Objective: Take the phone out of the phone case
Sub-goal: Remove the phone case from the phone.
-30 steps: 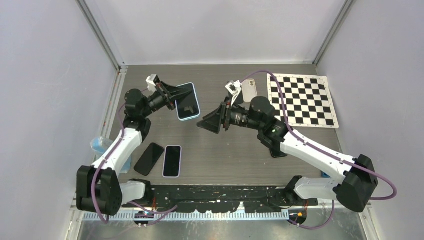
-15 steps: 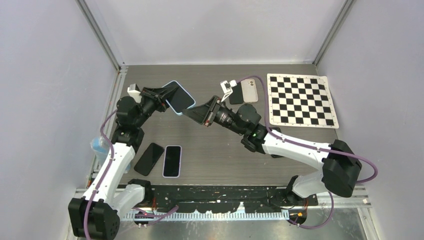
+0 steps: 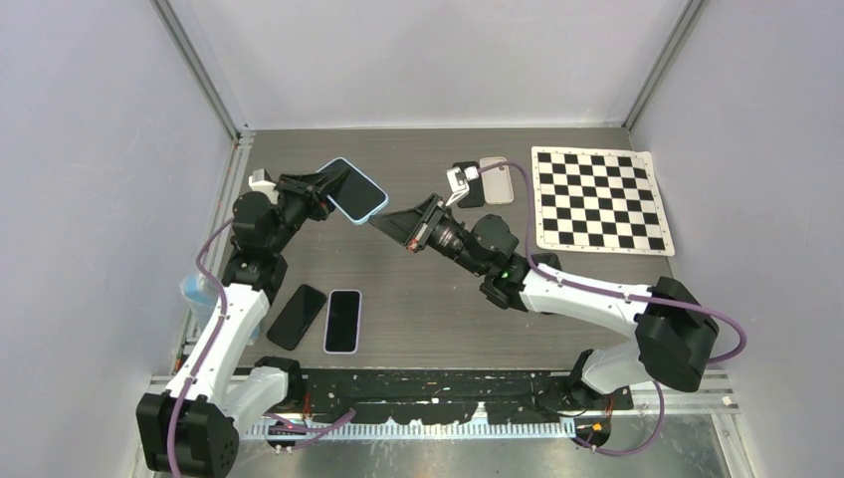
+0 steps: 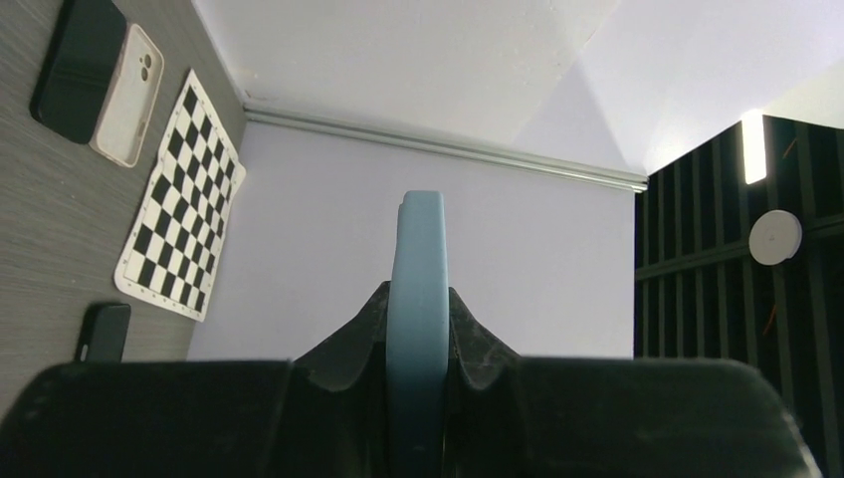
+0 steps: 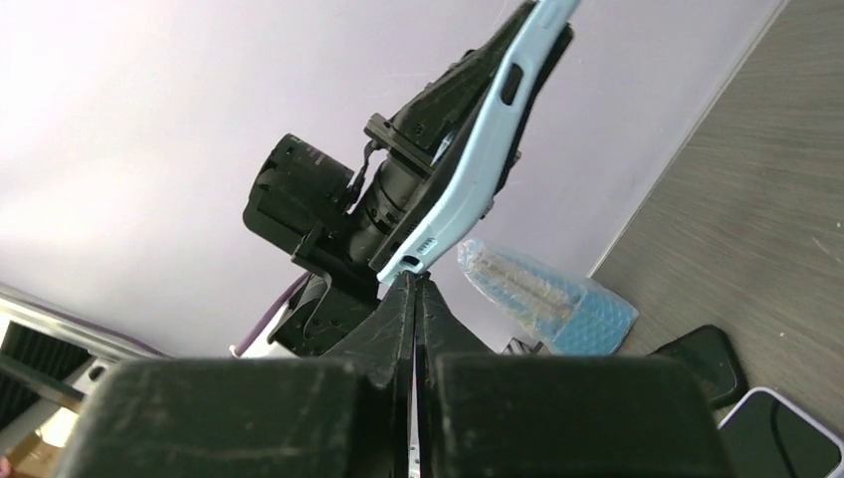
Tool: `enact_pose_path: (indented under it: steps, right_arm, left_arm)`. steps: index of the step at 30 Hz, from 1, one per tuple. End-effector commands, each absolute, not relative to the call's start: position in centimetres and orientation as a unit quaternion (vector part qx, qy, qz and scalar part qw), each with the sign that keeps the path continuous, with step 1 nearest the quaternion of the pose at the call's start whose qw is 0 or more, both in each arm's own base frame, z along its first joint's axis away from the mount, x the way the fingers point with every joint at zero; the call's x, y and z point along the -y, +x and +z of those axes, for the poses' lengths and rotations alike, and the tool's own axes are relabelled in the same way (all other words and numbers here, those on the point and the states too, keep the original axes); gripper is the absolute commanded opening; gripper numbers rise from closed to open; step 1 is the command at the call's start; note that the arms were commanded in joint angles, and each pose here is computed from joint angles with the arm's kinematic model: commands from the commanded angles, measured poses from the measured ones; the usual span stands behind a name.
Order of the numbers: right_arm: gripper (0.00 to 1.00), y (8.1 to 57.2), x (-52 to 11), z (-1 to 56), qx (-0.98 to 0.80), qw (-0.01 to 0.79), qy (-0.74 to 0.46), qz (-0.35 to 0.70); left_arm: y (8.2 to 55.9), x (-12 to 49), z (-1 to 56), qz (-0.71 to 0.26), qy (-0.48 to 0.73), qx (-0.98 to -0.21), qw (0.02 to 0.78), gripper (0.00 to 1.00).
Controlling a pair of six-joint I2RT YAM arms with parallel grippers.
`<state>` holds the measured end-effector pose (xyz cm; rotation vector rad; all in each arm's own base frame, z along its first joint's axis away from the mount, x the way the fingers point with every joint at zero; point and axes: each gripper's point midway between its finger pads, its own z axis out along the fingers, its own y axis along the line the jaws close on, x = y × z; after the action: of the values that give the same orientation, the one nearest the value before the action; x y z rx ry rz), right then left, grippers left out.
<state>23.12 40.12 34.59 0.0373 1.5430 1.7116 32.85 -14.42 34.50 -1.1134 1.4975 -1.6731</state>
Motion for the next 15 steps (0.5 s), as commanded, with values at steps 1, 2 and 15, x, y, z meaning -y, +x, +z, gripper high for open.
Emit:
enact_pose_path:
  steps: [1, 2, 15]
  right_arm:
    - [0.01, 27.6, -38.4, 28.9, -0.668, 0.404, 0.123, 0.613]
    - [0.01, 27.8, -38.3, 28.2, -0.678, 0.396, 0.133, 0.605]
    - [0.26, 27.0, -38.0, 31.0, -0.653, 0.421, 0.055, 0.628]
  left_arm:
    - [30.4, 15.3, 42.0, -0.698, -0.327, -0.531, 0.351, 0.0]
    - [30.3, 15.3, 42.2, -0.7, -0.322, -0.53, 0.354, 0.0]
    - [30.6, 15.5, 42.5, -0.692, -0.292, -0.539, 0.382, 0.0]
